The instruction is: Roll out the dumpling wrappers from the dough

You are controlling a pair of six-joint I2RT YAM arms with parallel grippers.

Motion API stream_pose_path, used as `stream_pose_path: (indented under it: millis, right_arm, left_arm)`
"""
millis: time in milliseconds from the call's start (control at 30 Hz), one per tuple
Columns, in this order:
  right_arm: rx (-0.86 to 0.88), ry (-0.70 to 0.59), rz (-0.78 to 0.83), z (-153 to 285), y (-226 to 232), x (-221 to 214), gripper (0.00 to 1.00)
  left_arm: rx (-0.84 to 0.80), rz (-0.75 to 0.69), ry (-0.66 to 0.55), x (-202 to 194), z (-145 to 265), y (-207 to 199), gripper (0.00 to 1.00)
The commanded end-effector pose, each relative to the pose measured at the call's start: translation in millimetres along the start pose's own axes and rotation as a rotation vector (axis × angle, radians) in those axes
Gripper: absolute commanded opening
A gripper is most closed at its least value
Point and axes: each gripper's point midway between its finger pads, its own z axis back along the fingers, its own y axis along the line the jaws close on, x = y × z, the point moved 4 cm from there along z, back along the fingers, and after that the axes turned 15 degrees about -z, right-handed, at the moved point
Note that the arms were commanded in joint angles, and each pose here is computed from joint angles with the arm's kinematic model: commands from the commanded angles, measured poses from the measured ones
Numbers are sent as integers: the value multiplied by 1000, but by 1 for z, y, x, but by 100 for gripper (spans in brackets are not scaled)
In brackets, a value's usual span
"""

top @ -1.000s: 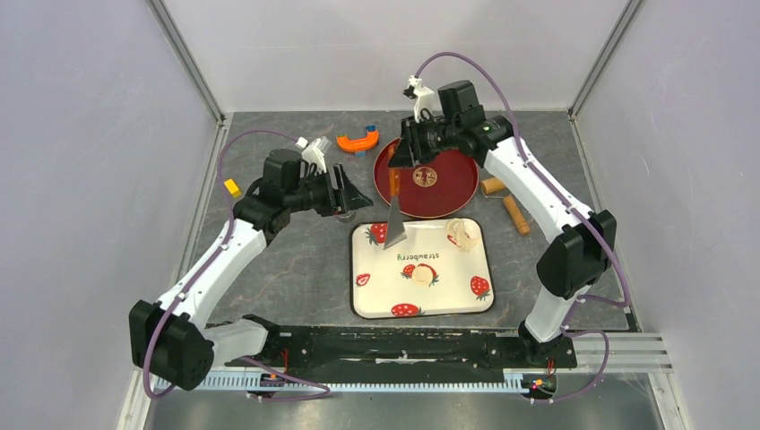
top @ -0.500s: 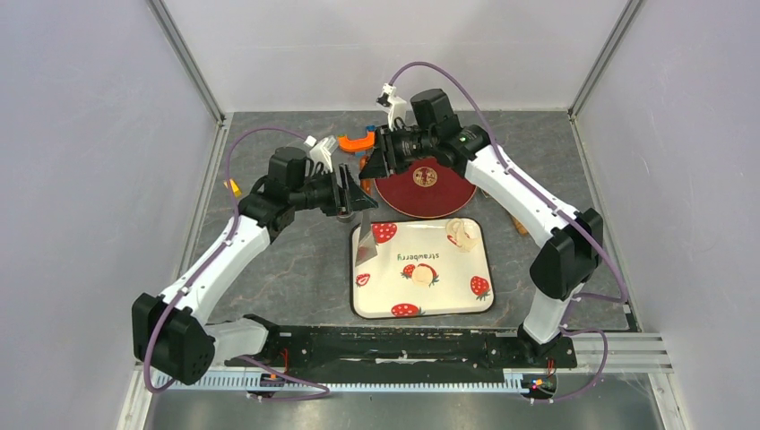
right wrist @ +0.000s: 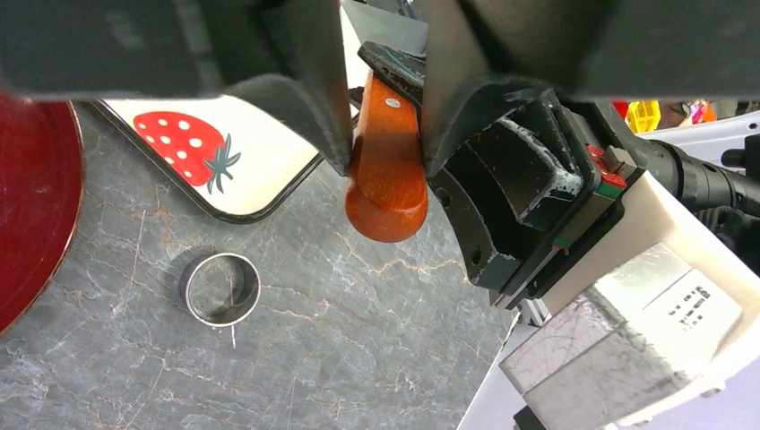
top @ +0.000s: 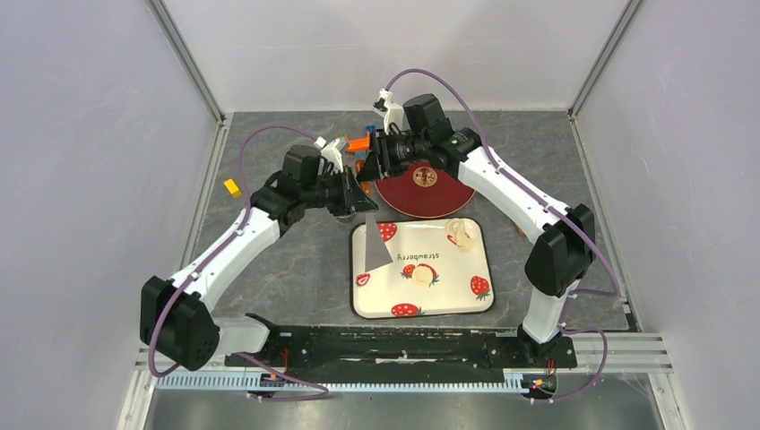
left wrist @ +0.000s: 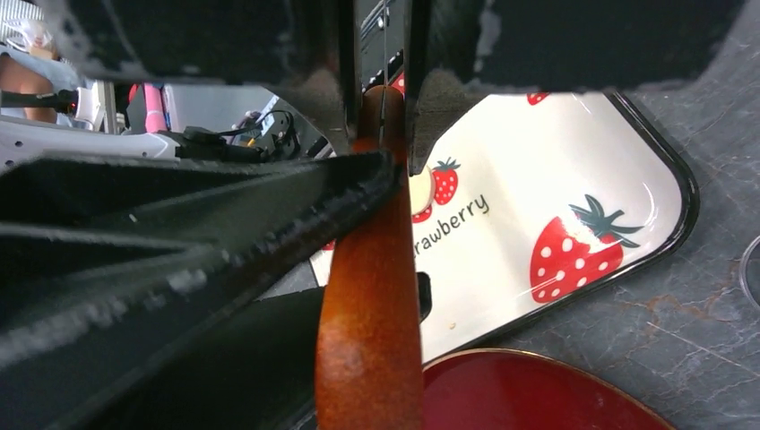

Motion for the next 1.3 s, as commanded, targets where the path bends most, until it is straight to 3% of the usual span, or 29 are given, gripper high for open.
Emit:
stream_pose_path:
  millis: [0,133,233,400,567,700,900,1167,1267]
  right_arm:
    - [25,-48,30,15,15,6,48]
    - [-40,-117,32,38,-3,16,81]
    - [-36,-146,26,61,-25,18,98]
    - [82,-106,12,93,-51,0,98]
    - [276,-34,-27,94,-48,-35,98]
    - [459,-23,-33,86,-24,-51,91]
    - [608,61,-73,60,9,-68,80]
    - [935,89,-119,74,53,-62,56]
    - [975,130,-126,73,55,-67,45]
  left_arm:
    - [56,13,-71,15,5,3,2]
    - [81,32,-80,14,7,5,2]
    - [101,74,-113,15,12,8,2]
    - [43,135,-209,28,21,3,2]
    - [-114,140,-281,41,28,-15,2]
    - [-242,135,-317,48,30,-30,2]
    - [-301,118,-330,54,35,-40,2]
    - [-312,118,-335,55,38,-43,2]
    - [-308,121,-340,56,38,-43,2]
